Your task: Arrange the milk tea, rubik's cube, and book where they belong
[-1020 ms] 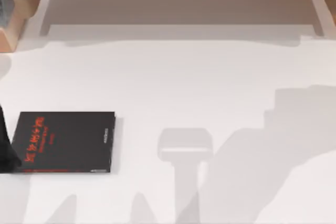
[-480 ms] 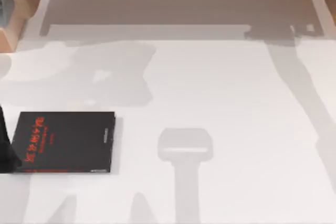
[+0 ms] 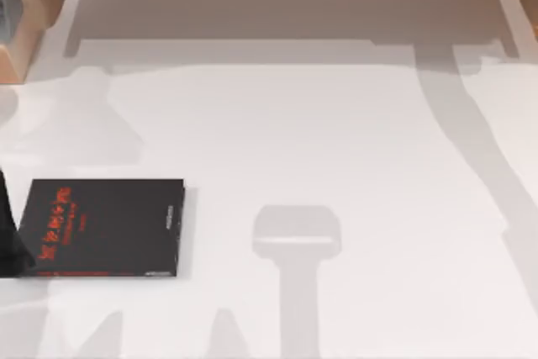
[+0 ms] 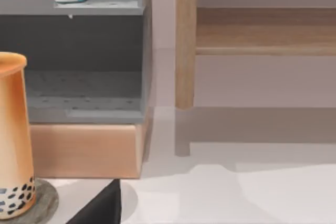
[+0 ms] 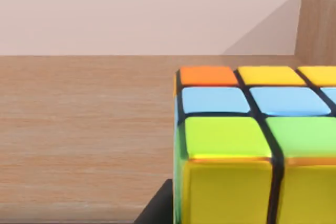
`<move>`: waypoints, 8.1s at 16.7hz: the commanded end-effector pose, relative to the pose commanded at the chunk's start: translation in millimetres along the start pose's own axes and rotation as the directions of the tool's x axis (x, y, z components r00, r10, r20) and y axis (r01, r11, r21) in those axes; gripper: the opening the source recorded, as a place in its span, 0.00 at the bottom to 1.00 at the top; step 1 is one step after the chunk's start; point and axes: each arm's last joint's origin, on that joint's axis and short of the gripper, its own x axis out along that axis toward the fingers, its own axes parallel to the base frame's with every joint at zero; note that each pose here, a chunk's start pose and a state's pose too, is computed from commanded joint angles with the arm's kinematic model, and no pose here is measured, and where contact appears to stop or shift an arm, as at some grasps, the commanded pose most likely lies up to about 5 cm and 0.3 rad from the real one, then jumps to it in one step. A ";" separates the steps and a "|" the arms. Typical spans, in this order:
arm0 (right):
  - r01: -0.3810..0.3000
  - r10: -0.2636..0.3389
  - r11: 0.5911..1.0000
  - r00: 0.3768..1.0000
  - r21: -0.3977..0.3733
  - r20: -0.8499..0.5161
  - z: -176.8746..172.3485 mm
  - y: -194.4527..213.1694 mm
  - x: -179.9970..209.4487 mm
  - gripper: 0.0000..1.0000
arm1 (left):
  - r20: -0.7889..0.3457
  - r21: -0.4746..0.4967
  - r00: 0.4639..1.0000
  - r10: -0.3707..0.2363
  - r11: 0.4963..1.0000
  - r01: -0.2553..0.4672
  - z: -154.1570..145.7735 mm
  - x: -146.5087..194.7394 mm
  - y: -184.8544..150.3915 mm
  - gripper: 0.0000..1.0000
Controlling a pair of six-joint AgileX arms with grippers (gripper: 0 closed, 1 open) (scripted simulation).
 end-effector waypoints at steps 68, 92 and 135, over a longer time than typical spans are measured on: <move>-0.009 0.009 1.000 1.000 -0.001 0.001 4.9 -1.4 86.1 1.00 | 0.000 0.000 1.000 0.000 1.000 0.000 0.0 -30.0 0.6 1.00; -0.007 0.007 1.000 1.000 0.001 -0.004 -232.3 -97.4 -251.9 1.00 | 0.000 0.000 1.000 0.000 1.000 0.000 0.0 -30.0 0.6 1.00; -0.008 0.008 1.000 1.000 0.000 -0.002 -235.8 -97.5 -252.0 1.00 | -0.002 -0.027 1.000 -0.017 0.999 0.017 87.9 334.5 147.1 1.00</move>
